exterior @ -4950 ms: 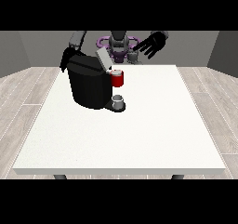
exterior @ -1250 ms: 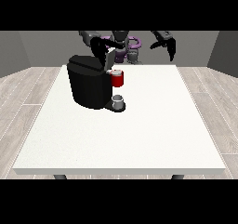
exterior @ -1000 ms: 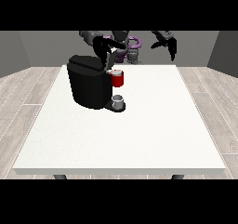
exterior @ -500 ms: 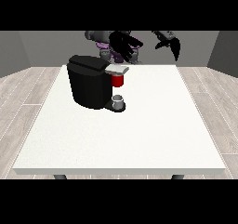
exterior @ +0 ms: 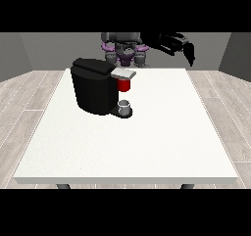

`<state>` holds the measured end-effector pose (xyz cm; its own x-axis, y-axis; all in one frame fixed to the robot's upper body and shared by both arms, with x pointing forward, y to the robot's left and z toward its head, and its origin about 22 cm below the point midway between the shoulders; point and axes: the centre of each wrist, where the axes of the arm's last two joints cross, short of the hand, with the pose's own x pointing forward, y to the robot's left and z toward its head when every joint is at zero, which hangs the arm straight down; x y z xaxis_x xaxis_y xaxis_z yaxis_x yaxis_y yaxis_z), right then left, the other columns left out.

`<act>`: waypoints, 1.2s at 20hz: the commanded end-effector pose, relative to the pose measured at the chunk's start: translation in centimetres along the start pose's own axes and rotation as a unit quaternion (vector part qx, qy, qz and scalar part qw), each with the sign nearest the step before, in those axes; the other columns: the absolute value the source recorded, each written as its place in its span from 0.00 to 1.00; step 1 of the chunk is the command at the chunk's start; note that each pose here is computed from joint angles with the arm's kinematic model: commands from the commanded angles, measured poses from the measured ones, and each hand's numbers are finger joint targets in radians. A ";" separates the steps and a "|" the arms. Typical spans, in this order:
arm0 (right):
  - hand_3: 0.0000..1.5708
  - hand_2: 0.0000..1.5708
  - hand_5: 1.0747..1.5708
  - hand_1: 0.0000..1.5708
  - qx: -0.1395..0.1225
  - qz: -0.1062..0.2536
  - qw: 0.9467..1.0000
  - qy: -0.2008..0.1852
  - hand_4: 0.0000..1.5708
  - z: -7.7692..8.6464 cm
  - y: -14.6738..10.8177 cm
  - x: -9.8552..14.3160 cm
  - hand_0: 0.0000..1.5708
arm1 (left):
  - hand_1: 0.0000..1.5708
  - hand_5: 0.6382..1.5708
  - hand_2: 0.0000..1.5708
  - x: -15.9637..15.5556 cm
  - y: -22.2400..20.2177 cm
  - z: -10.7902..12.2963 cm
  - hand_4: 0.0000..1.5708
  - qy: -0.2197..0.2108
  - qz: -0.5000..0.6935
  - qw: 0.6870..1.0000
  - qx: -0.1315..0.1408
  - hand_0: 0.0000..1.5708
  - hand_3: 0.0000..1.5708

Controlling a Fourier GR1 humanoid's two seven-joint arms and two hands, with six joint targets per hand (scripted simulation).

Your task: Insert the coffee pod into the coffee machine and close the lid

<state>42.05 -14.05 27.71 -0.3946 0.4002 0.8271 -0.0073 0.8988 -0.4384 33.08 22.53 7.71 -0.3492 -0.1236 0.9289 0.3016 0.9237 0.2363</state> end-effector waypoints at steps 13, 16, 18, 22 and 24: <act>0.00 0.00 1.00 0.00 -0.017 -0.018 0.999 -0.036 0.08 -2.9 0.3 1.5 0.00 | 0.00 1.00 0.00 2.1 0.6 -0.9 0.17 -0.031 0.005 0.999 -0.036 0.00 0.00; 0.00 0.00 1.00 0.00 0.011 -0.029 0.999 -0.029 0.00 -2.9 2.2 2.0 0.00 | 0.00 1.00 0.00 0.8 1.3 -0.2 0.22 -0.023 0.011 1.000 -0.014 0.00 0.00; 0.00 0.00 1.00 0.00 0.002 -0.039 0.999 -0.036 0.00 -2.9 1.9 1.0 0.00 | 0.00 1.00 0.00 0.8 -0.3 0.6 0.22 -0.028 0.012 0.999 -0.029 0.00 0.00; 0.00 0.00 1.00 0.00 0.054 -0.067 0.994 -0.068 0.00 -1.6 6.1 0.3 0.00 | 0.00 1.00 0.00 0.0 0.4 0.7 0.16 -0.001 0.017 1.000 -0.003 0.00 0.00; 0.00 0.00 1.00 0.00 0.090 -0.077 0.990 -0.080 0.11 -0.7 8.4 -0.1 0.00 | 0.00 1.00 0.00 -1.0 0.2 1.2 0.17 0.026 0.024 0.999 0.015 0.00 0.00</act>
<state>43.52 -8.61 25.75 -0.4856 0.2748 0.8299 -0.1434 0.9114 -0.3857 32.57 22.79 7.67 -0.3383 -0.0896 0.9368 0.3243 0.9234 0.2054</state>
